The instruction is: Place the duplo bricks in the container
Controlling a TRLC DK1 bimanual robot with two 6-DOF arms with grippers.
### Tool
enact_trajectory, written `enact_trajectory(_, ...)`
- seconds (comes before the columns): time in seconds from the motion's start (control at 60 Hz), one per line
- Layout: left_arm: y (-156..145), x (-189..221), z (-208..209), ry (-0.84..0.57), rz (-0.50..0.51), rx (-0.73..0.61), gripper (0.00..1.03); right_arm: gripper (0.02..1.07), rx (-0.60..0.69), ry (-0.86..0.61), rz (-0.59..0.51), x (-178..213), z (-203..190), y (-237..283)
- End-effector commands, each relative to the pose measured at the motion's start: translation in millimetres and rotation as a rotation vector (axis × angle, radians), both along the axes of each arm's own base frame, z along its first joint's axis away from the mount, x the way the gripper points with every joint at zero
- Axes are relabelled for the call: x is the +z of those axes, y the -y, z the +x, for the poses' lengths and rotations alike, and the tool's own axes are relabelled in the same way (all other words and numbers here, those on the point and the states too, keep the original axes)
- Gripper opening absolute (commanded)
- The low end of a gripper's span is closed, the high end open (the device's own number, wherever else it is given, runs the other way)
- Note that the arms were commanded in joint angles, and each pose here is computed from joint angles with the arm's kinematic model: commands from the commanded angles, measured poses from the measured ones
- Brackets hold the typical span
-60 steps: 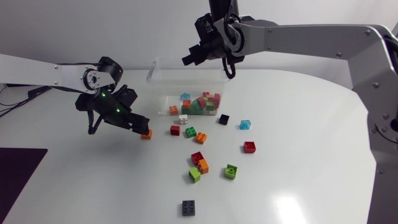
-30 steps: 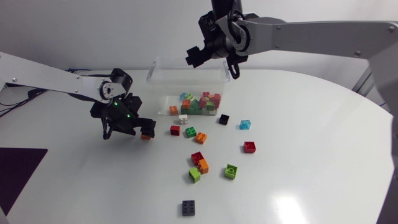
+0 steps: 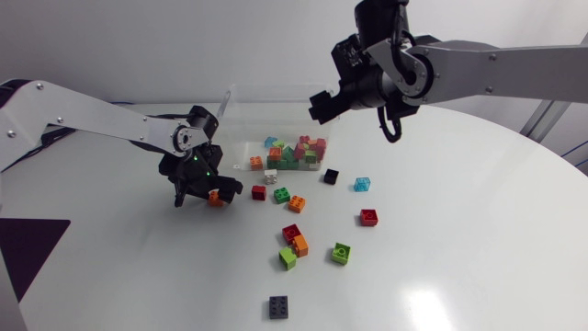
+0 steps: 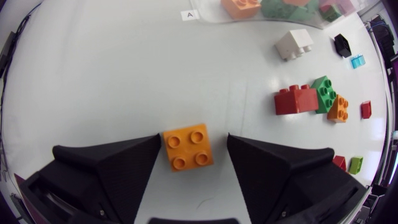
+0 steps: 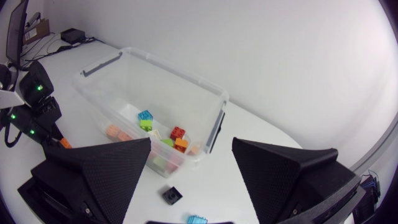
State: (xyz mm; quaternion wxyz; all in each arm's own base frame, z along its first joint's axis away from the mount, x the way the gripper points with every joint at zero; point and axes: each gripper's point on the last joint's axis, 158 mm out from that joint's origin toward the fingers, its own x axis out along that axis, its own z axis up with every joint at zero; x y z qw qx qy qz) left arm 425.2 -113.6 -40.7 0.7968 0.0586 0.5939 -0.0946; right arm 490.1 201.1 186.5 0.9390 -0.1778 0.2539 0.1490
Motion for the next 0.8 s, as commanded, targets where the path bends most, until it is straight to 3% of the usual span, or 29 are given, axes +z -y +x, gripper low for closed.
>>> enact_trajectory(0.0, 0.5, -5.2, 4.1, -0.016, 0.000, 0.034, 0.53, 0.98, -0.042, -0.013, 0.006, -7.0, -8.3, 18.1)
enact_trajectory(0.133, 0.0, -4.2, 5.8, -0.012, -0.002, 0.045, 0.20, 0.98, -0.074, -0.057, -0.003, -28.4, -15.2, 35.0)
enact_trajectory(0.283, -3.3, 7.1, 5.4, 0.008, -0.004, 0.044, 0.17, 0.98, -0.137, -0.147, -0.019, -58.7, -17.1, 52.2)
enact_trajectory(0.467, -8.0, 48.3, 6.2, 0.089, -0.019, 0.036, 0.16, 0.98, -0.187, -0.269, -0.058, -100.8, -17.8, 65.6)
enact_trajectory(0.783, -2.9, 118.8, 5.2, 0.246, -0.052, 0.005, 0.16, 0.97, -0.260, -0.426, -0.081, -138.3, -19.9, 84.0)
